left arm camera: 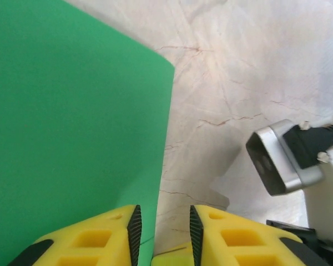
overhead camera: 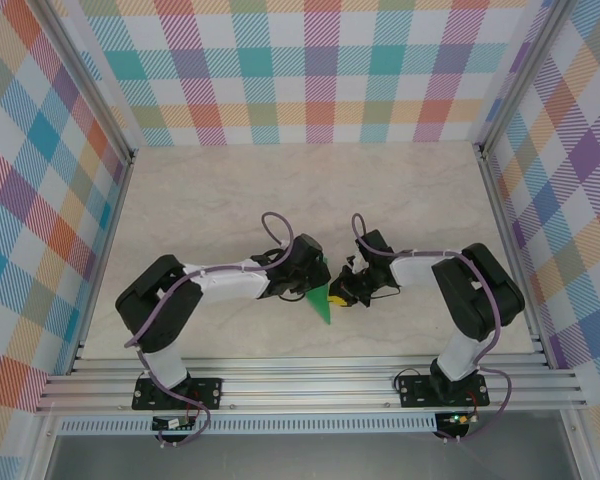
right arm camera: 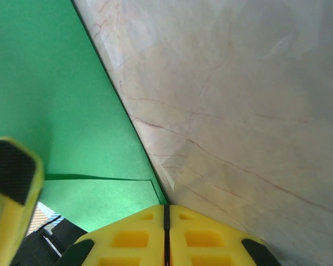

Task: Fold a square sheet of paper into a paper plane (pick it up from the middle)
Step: Fold the wing for the fifth time at the center of the table.

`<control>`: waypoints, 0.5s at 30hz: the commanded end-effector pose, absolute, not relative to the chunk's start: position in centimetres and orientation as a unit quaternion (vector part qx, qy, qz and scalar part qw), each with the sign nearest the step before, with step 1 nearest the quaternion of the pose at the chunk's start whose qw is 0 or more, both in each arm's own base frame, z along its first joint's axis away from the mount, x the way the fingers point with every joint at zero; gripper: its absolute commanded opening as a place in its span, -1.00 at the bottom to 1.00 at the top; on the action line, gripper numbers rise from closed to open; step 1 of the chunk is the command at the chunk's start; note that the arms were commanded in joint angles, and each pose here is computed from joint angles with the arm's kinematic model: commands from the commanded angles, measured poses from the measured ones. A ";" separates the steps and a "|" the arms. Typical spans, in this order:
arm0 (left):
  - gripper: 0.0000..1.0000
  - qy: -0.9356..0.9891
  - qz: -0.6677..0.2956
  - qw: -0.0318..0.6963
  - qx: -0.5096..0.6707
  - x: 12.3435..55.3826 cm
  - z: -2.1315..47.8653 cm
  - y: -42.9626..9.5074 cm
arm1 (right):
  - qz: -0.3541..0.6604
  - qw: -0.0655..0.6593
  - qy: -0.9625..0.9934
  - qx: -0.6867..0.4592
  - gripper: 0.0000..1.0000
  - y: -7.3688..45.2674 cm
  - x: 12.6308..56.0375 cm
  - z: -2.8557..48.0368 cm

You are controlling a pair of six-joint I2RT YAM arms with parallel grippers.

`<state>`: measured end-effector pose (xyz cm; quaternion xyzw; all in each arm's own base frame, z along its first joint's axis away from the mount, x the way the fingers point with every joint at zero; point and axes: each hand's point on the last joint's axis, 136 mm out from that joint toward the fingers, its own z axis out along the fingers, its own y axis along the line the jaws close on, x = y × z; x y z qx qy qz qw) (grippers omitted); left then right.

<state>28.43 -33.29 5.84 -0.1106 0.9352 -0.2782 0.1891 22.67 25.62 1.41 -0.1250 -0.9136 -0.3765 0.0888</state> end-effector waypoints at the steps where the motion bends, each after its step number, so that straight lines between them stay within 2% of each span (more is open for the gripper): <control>1: -0.22 0.940 -0.250 0.211 -0.101 27.8 6.9 -31.4 | -0.298 0.088 -0.941 -0.133 -0.83 23.4 22.0 -2.2; 9: 0.19 0.938 -0.237 0.228 -0.113 26.3 7.3 -28.3 | -0.292 0.085 -0.944 -0.127 -0.83 23.4 22.3 -1.9; 15: 0.22 0.931 -0.271 0.211 -0.122 25.3 6.1 -28.6 | -0.291 0.085 -0.945 -0.124 -0.83 23.5 22.5 -1.8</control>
